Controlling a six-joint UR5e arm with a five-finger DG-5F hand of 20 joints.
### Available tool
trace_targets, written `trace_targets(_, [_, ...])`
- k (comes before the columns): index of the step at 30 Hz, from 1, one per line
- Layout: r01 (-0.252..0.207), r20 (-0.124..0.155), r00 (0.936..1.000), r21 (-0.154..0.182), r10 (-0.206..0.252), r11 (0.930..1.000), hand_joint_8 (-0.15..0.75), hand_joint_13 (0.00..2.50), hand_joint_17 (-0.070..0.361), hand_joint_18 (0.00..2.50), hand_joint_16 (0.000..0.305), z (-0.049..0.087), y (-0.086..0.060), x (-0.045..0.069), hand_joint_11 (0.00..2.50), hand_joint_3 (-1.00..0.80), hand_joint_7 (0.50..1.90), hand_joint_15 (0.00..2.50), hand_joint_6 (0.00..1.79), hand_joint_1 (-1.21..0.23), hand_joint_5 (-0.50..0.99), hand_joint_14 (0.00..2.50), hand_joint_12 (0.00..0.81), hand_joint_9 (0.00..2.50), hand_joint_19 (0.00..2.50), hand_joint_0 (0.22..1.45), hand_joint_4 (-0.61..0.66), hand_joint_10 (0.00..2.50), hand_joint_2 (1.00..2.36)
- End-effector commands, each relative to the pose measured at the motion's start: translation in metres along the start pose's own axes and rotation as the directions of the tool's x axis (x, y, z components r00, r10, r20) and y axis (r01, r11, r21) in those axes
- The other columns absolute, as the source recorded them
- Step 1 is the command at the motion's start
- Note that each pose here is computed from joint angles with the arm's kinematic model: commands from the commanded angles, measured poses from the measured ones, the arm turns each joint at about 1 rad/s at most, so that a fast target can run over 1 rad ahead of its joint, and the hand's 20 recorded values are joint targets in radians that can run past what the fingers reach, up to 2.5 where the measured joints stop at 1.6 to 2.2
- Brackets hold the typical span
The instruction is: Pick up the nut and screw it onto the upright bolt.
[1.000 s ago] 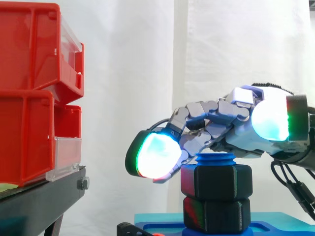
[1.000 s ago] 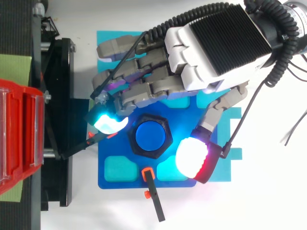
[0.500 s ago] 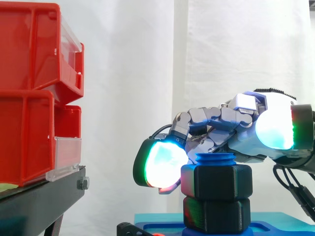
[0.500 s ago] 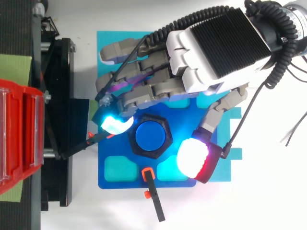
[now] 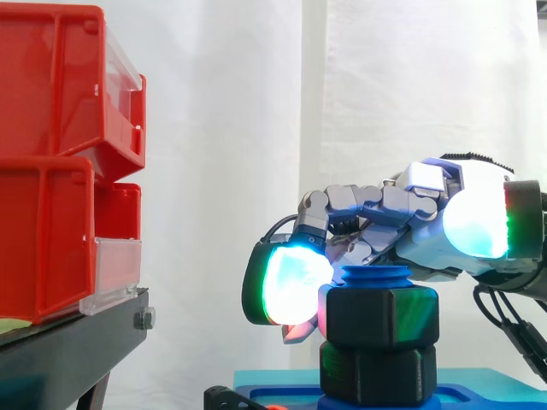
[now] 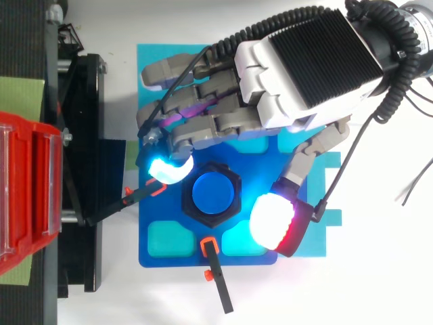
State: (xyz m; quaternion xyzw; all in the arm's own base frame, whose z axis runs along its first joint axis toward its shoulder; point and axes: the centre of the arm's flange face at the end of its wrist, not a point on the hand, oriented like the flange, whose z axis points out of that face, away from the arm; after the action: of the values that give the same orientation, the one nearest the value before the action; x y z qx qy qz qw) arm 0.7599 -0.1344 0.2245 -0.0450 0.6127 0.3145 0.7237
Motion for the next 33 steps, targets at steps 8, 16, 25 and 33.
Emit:
trace_targets(8, [0.006,0.005,1.0,0.002,-0.006,1.0,0.266,0.68,0.065,0.38,0.029,-0.004,-0.005,-0.003,0.0,-0.5,1.19,0.0,0.7,-0.22,-0.01,0.0,0.296,0.9,0.0,0.46,0.11,0.0,1.0])
trace_targets(16, [0.008,0.007,0.9999,0.004,-0.008,1.0,0.149,0.91,0.054,0.65,0.024,-0.009,-0.01,-0.006,0.0,-0.5,1.08,0.02,0.75,-0.21,0.02,0.0,0.241,1.21,0.0,0.45,0.0,0.0,1.0])
trace_targets(25, [0.018,0.015,0.9997,-0.007,-0.018,0.9998,0.141,1.05,0.045,0.8,0.02,-0.012,-0.013,-0.01,0.0,-0.5,1.07,0.05,0.76,-0.2,0.03,0.0,0.207,1.44,0.0,0.44,0.02,0.0,1.0])
trace_targets(33, [0.023,0.02,0.9995,-0.007,-0.023,0.9997,0.139,1.12,0.04,0.88,0.018,-0.014,-0.017,-0.013,0.0,-0.5,1.08,0.07,0.76,-0.2,0.04,0.0,0.197,1.53,0.05,0.44,0.03,0.0,1.0])
